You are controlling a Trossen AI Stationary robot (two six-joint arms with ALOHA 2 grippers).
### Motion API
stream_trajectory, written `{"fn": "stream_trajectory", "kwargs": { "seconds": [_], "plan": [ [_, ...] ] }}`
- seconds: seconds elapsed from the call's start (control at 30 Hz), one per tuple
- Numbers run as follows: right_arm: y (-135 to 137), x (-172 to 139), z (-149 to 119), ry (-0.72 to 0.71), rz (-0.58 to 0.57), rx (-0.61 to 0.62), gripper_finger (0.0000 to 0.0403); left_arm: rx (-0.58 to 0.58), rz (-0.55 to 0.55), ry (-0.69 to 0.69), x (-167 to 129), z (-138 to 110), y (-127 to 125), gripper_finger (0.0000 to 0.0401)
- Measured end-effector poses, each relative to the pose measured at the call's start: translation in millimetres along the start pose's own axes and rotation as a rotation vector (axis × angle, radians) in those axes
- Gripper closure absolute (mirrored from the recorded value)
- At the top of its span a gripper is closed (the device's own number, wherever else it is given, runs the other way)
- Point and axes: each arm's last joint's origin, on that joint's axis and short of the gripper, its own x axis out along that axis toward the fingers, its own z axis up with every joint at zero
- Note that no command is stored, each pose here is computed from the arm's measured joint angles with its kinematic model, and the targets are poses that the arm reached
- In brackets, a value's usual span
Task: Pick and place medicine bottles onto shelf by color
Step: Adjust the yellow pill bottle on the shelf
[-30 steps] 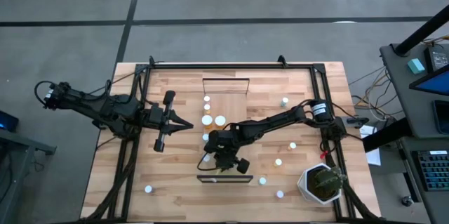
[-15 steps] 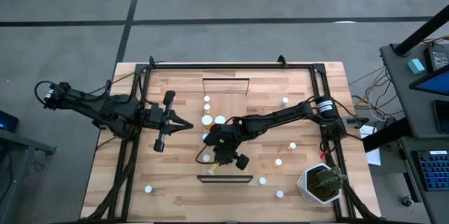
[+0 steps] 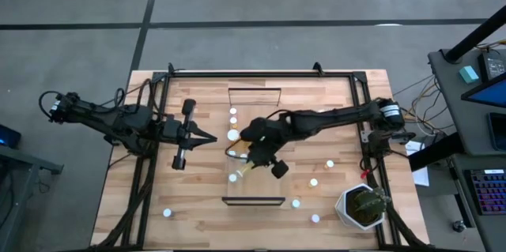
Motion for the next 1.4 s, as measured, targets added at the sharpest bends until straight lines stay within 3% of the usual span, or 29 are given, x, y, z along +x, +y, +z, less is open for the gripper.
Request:
{"fn": "stream_trajectory", "kwargs": {
  "seconds": [0.2,0.4,0.57,0.77,0.9,1.03,1.23,1.4],
  "plan": [
    [8.7,-24.7,3.0,-0.075,-0.053,0.097,0.0326,-0.003,0.006,-0.015,-1.8,2.0,0.7,0.0401],
    [22.5,-31.8,-9.8,-0.286,-0.224,0.161,0.0326,-0.005,0.008,-0.023,-4.7,3.5,1.5,0.0401],
    [37.8,-28.2,-24.6,-0.471,-0.434,0.228,0.0326,-0.009,0.018,-0.046,-10.4,7.2,3.3,0.0401],
    [49.4,-24.5,-35.3,-0.711,-0.533,0.239,0.0327,-0.009,0.08,-0.036,-14.8,8.0,6.0,0.0397],
    [51.0,-23.6,-39.4,-0.787,-0.585,0.237,0.0326,-0.012,0.076,0.018,-14.9,1.5,5.1,0.0359],
    [51.3,-26.8,-40.4,-0.832,-0.646,0.247,0.0326,-0.071,0.068,0.078,-2.0,-20.0,-0.9,0.0302],
    [51.3,-32.7,-37.8,-0.903,-0.686,0.233,0.0326,-0.082,0.141,0.036,22.9,-49.5,-8.3,0.0235],
    [51.3,-32.5,-38.0,-0.895,-0.694,0.218,0.0327,-0.097,0.225,-0.043,41.5,-69.8,-11.4,0.0215]
  ]
}}
